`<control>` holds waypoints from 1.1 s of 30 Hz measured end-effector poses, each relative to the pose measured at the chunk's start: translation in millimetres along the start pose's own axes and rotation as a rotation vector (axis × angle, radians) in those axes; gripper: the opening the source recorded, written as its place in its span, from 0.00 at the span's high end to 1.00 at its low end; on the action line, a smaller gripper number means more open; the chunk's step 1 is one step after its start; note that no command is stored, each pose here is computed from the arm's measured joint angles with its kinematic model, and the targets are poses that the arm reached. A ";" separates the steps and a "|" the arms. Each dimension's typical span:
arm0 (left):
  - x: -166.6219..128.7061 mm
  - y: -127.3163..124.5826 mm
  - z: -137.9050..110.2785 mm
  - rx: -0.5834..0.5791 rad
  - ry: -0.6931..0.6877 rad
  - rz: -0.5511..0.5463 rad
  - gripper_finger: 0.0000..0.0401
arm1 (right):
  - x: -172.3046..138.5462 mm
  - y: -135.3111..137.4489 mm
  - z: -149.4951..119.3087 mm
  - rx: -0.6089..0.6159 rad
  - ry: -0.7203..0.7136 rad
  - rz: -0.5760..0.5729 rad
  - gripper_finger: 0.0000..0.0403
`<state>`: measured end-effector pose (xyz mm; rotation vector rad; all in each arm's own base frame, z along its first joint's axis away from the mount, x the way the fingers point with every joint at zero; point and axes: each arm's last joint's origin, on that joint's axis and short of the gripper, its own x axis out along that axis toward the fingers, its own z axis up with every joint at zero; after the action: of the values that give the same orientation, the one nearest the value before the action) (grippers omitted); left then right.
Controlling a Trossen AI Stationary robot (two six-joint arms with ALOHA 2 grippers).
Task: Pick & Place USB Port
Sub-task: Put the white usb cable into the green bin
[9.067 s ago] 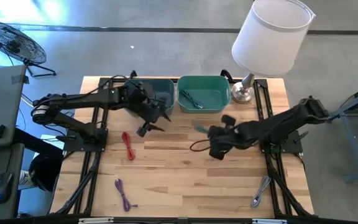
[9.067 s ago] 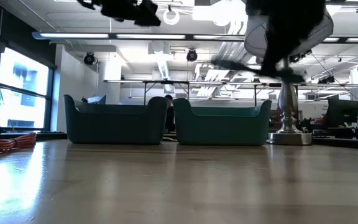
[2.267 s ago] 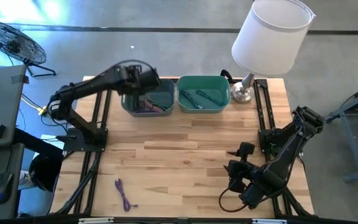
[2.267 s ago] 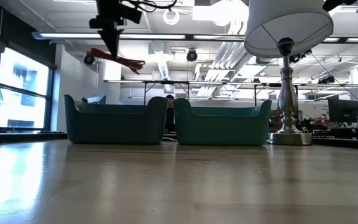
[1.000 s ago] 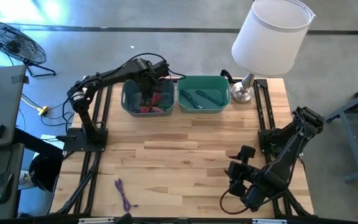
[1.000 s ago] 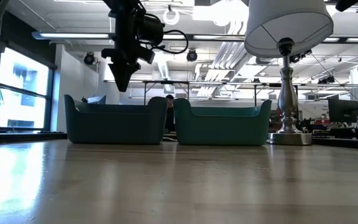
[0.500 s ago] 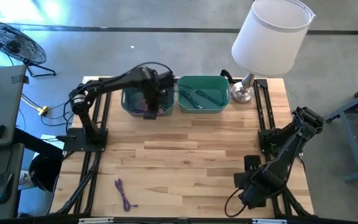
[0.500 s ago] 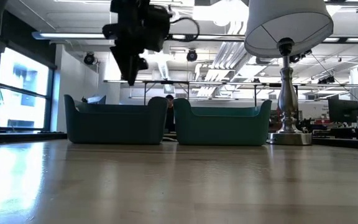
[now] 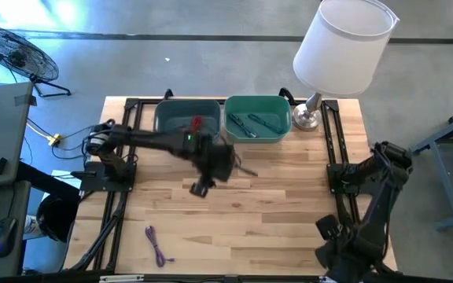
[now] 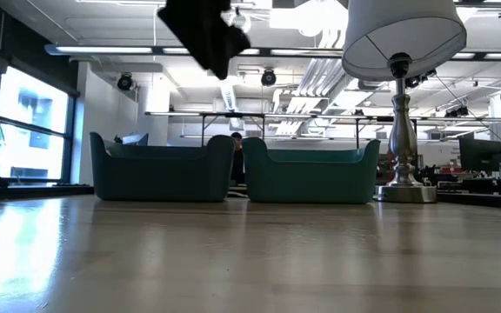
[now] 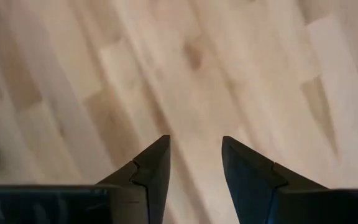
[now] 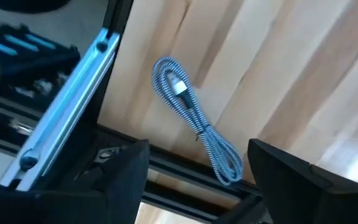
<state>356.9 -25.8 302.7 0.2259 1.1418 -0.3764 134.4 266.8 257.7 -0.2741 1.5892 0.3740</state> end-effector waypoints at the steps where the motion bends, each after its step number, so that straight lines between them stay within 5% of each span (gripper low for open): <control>1: 1.5 -9.2 5.0 0.018 -0.016 0.007 0.65 | 5.2 5.0 -0.5 -0.014 0.013 -0.008 0.34; 14: 4.2 -92.5 50.4 0.183 -0.280 0.292 0.65 | 85.0 38.4 4.2 -0.120 0.208 -0.198 0.34; 26: -1.7 -112.1 64.7 0.192 -0.432 0.364 0.65 | 106.5 35.5 12.1 -0.072 0.163 -0.334 0.45; 33: -1.9 -112.6 65.5 0.195 -0.443 0.345 0.65 | 129.0 28.9 6.8 0.016 0.216 -0.224 0.56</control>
<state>365.8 -152.3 332.7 0.4785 0.6140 -0.2144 122.2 302.7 130.9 -0.4886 1.7503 0.1621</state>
